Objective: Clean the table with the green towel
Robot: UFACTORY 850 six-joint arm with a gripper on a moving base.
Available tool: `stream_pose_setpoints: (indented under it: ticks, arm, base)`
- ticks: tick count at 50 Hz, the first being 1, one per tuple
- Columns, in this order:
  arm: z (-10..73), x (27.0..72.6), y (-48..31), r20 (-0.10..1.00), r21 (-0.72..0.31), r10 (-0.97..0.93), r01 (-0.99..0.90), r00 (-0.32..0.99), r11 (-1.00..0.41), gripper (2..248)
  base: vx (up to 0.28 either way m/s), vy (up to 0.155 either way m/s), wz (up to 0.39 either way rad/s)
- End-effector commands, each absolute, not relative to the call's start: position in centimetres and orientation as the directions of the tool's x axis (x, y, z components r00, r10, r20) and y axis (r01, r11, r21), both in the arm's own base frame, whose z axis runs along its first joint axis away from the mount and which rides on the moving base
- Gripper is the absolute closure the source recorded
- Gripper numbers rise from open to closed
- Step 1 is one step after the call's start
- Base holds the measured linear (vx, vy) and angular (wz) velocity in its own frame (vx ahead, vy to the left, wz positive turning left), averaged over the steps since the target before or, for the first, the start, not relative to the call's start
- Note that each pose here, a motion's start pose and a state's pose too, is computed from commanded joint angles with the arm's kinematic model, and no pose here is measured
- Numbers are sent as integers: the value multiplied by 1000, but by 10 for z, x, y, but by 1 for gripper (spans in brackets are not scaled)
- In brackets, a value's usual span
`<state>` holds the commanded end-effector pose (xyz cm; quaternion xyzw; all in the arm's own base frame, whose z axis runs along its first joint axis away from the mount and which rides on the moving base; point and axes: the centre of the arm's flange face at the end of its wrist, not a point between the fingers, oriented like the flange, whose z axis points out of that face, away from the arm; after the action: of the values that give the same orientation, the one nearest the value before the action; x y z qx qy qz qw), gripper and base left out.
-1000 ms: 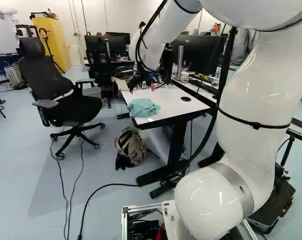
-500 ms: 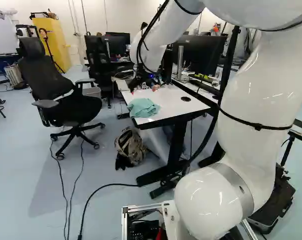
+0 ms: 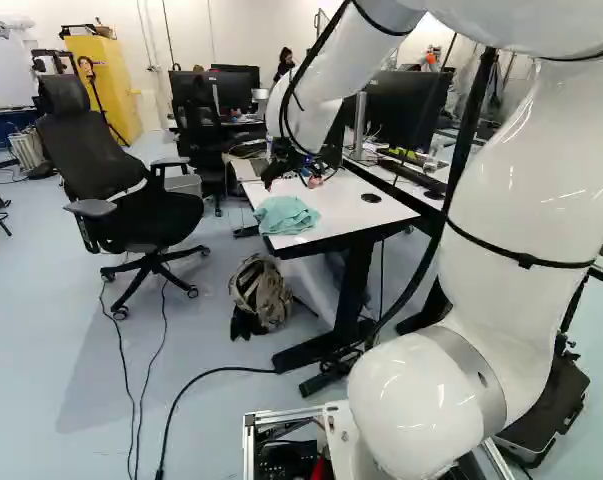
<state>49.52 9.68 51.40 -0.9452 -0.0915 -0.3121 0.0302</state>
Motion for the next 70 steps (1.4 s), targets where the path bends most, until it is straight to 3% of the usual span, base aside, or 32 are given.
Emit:
stream_pose_setpoints:
  ticks: [33, 70]
  arm:
    - [474, 452, 66, 709, 0, 102, 144, 698, -990, 3]
    - [418, 370, 27, 848, 0, 39, 73, 529, -997, 3]
  base:
    - [0, 0, 0]
    - [0, 0, 0]
